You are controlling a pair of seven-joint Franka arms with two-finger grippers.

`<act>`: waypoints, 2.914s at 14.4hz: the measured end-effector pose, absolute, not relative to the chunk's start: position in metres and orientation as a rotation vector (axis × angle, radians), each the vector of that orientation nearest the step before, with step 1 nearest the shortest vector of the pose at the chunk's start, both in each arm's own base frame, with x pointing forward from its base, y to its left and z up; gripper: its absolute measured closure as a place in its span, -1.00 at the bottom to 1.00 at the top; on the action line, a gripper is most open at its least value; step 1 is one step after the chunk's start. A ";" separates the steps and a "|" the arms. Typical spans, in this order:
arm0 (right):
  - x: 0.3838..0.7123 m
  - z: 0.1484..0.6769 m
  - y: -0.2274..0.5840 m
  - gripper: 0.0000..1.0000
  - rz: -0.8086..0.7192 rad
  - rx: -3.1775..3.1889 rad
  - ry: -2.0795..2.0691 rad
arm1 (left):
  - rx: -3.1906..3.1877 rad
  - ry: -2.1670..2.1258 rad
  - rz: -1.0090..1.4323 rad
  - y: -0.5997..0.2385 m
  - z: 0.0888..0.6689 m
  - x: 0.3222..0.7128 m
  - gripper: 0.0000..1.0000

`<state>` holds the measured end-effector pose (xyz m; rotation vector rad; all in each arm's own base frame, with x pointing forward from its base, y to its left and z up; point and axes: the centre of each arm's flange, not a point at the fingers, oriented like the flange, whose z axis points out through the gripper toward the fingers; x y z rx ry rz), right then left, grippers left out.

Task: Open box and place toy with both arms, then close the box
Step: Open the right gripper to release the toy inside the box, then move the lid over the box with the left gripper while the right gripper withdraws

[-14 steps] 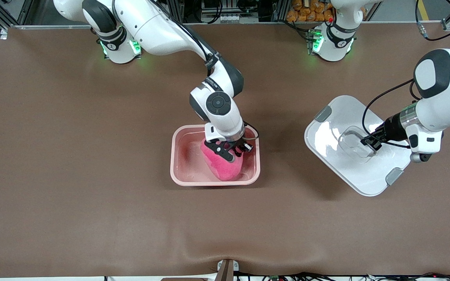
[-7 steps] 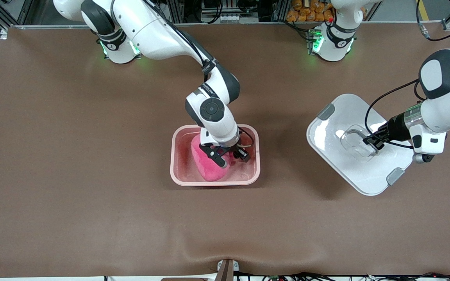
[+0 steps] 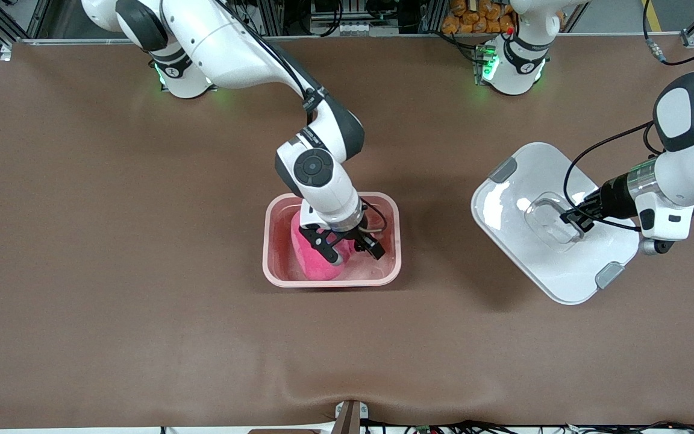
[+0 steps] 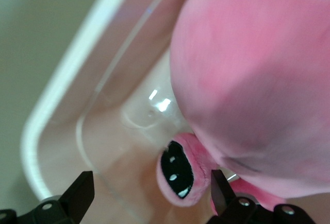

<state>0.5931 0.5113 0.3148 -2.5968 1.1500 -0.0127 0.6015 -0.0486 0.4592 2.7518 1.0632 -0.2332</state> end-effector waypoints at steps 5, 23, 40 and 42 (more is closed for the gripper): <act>0.613 0.387 0.466 -1.00 0.017 -2.586 1.219 | 2.735 1.113 -0.246 -0.082 0.490 0.602 0.86; 0.597 0.545 0.149 -1.00 0.104 -2.916 0.475 | 2.488 1.535 -0.213 -0.257 0.515 0.575 0.86; 0.526 0.642 -0.035 -1.00 0.022 -3.044 0.043 | 1.977 2.061 0.091 -0.396 0.456 0.556 0.86; 0.526 0.643 -0.026 -1.00 0.023 -3.048 0.033 | 1.961 2.065 0.142 -0.422 0.437 0.546 0.86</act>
